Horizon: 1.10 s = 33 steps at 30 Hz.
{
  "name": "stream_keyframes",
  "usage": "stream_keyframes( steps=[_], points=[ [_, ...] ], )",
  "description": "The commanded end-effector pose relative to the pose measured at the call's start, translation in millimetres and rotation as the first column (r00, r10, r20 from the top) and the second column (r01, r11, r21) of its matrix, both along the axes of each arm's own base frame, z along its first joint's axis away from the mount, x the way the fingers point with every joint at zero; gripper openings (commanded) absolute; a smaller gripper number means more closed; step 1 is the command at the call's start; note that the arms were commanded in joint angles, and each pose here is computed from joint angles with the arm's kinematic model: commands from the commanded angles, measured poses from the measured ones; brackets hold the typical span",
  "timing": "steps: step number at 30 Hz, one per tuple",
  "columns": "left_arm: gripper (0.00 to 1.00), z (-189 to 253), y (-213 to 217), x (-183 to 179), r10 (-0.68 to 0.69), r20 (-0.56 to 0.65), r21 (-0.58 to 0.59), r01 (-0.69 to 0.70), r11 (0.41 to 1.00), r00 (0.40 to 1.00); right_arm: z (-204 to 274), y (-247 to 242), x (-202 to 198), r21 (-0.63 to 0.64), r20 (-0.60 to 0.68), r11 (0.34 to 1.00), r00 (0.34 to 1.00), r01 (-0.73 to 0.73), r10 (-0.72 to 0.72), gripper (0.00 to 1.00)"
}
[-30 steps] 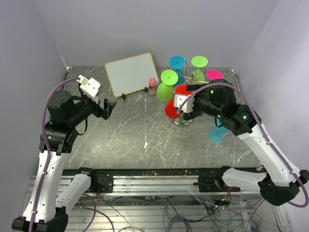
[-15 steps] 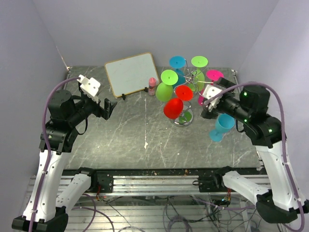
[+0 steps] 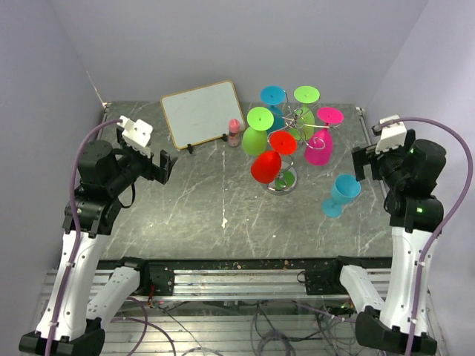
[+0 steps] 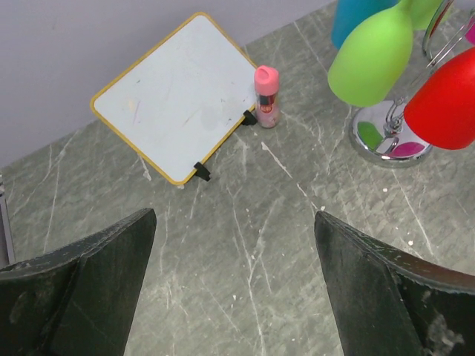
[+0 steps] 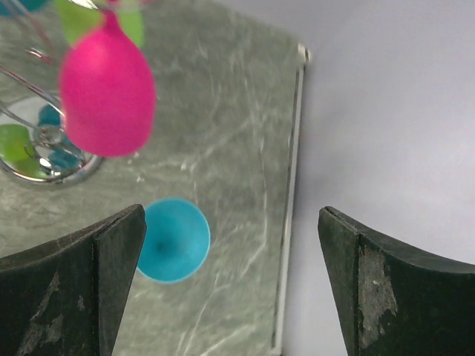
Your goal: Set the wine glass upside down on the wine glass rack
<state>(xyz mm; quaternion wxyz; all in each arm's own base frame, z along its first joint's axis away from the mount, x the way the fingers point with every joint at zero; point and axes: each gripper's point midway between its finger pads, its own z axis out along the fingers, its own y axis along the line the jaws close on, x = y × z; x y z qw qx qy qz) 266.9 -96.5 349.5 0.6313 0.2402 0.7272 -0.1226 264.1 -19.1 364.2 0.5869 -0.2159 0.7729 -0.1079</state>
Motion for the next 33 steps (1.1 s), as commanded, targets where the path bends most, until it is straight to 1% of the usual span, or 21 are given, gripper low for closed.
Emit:
stream_keyframes(
  steps=[1,3,7,11,13,21,28,33],
  points=[
    [0.99,-3,11,-1,0.045,0.034,0.028,-0.046,0.999,0.998,-39,-37,-6,0.13,-0.087,0.966,0.973,0.222,-0.211,0.99],
    [0.98,-4,13,-2,0.049,0.041,0.041,-0.05,0.998,0.998,-62,-48,-7,0.135,-0.146,0.955,0.959,0.264,-0.245,0.98],
    [0.98,-10,13,-3,0.053,0.039,0.037,-0.055,0.998,0.998,-108,-47,-6,0.166,-0.299,0.95,0.932,0.263,-0.206,0.93],
    [0.98,-12,11,-5,0.036,0.044,0.034,-0.038,0.999,0.998,-136,-63,-6,0.12,-0.383,0.934,0.884,0.335,-0.268,0.86],
    [0.97,-11,9,-6,0.028,0.045,0.033,-0.029,0.999,0.999,-146,-66,-5,0.108,-0.412,0.931,0.868,0.349,-0.277,0.83],
    [0.96,-16,6,-7,0.008,0.041,0.035,-0.009,0.999,0.999,-169,-63,5,0.137,-0.487,0.933,0.843,0.334,-0.23,0.66],
    [0.95,-19,2,-5,-0.014,0.028,0.033,0.013,0.999,1.0,-182,-63,8,0.139,-0.52,0.933,0.826,0.333,-0.217,0.54],
    [0.95,-22,1,-3,-0.021,0.018,0.036,0.02,0.999,1.0,-192,-62,8,0.14,-0.544,0.933,0.813,0.331,-0.207,0.42]
  ],
)
